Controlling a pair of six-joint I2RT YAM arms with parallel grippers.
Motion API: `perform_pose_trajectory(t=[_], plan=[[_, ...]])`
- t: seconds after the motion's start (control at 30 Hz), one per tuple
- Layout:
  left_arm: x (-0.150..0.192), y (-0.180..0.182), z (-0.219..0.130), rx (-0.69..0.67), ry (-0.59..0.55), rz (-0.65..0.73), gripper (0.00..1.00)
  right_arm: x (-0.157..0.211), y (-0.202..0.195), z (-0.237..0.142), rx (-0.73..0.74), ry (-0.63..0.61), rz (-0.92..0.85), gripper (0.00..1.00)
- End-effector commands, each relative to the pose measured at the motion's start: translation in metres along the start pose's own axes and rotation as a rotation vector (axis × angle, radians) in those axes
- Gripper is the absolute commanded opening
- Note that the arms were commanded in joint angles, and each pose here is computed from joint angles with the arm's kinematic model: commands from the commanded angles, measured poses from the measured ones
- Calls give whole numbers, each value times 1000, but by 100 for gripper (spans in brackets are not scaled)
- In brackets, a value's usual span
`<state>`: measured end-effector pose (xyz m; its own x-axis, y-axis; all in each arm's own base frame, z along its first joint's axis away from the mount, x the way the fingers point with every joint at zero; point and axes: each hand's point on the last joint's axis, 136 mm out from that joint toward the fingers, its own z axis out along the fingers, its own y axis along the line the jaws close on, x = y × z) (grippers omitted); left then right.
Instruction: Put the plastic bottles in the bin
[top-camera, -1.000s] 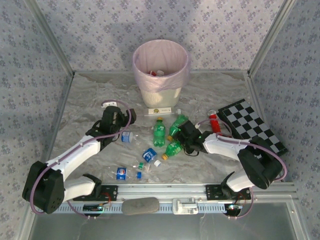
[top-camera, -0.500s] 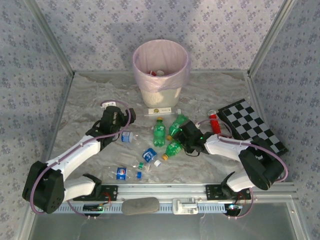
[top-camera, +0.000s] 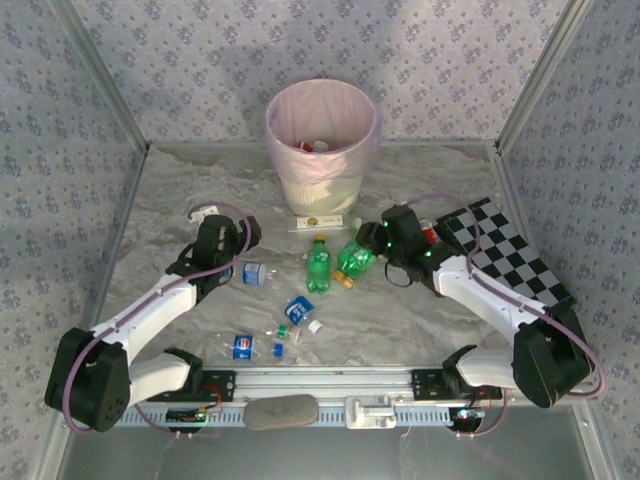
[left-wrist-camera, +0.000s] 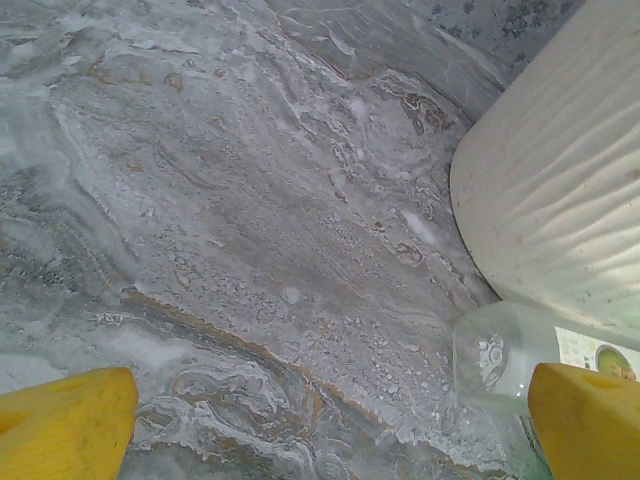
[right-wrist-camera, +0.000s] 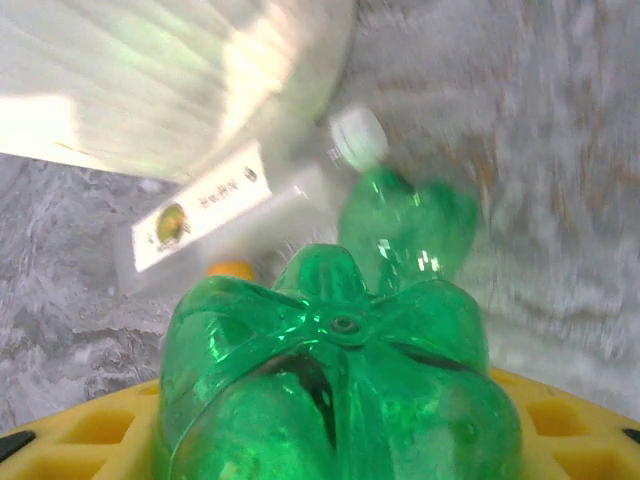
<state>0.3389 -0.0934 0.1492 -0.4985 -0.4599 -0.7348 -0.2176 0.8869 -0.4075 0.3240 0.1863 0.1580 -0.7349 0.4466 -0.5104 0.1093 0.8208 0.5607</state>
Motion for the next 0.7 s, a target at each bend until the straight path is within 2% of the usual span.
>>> perform_pose_trajectory(t=[0.0,0.2,0.47,0.67], plan=[[-9,6,-6,-6,-34,-68,100,-35,14,-20,-27,-33,-213,48],[-12,16,-8,-21,-50,-120,100,-101,41,-45,1,-97,-377,49],[-12,21,-9,-32,-50,-121,100,-182,97,-97,57,-367,-585,49],[-10,20,-9,-17,-40,-105,100,-220,141,-120,5,-526,-641,49]])
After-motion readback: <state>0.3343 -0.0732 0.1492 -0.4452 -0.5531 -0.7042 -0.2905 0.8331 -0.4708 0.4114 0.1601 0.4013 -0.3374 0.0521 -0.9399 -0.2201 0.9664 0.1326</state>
